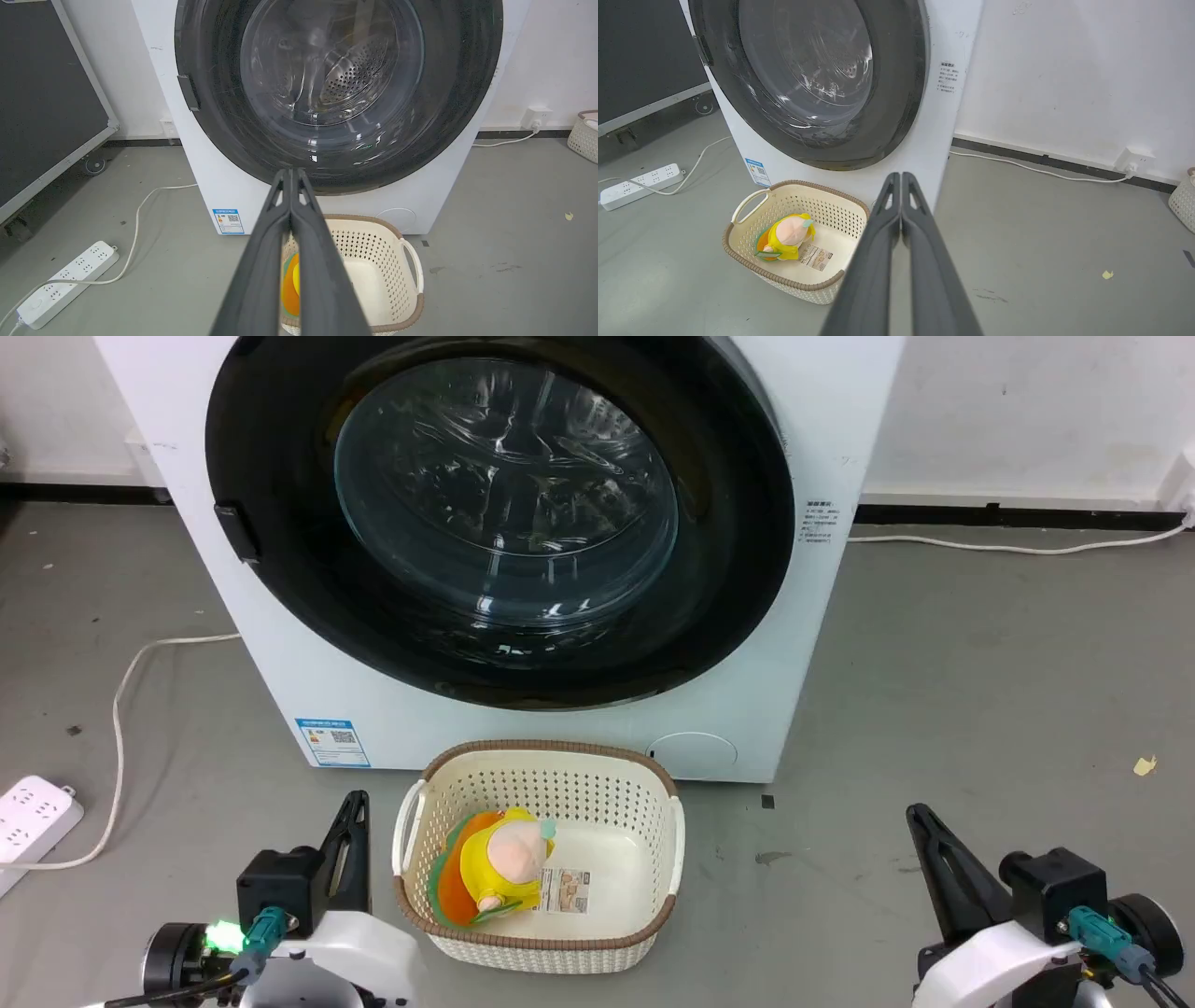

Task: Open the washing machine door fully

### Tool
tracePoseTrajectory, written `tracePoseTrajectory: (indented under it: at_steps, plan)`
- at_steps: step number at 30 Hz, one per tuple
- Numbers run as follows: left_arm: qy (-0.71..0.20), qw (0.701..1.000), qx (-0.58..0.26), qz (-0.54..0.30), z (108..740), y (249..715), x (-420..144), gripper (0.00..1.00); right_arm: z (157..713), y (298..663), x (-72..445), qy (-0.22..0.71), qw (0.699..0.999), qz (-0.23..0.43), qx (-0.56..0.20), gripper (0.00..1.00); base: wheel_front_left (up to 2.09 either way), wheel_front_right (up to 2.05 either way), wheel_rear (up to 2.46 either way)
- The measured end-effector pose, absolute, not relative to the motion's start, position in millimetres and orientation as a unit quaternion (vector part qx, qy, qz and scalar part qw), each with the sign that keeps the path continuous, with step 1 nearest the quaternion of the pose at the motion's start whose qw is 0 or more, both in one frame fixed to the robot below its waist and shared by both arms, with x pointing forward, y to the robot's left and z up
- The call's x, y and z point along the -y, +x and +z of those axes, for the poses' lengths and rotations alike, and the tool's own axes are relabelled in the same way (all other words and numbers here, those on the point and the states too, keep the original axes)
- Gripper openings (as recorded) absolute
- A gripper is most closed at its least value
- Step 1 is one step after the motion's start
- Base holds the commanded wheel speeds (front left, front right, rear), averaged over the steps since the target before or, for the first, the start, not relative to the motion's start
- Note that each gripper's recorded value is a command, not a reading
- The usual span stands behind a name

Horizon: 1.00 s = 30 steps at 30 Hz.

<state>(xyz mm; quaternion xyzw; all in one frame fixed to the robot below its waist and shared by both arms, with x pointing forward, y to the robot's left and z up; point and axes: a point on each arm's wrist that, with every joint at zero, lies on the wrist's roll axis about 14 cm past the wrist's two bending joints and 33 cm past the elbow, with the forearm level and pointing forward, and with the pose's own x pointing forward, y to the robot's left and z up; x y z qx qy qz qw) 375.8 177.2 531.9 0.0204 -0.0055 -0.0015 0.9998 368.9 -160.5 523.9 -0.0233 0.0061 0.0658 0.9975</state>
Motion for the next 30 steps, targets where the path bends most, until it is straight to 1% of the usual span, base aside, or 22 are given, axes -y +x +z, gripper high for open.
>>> tracePoseTrajectory:
  at_steps: [30]
  plan:
    - [0.02, 1.0, 0.005, -0.001, 531.9, 375.8, -177.2, 0.0, 524.0, 368.9, 160.5, -0.023, 0.998, 0.066, -0.006, 0.0, 0.0, 0.0, 0.0]
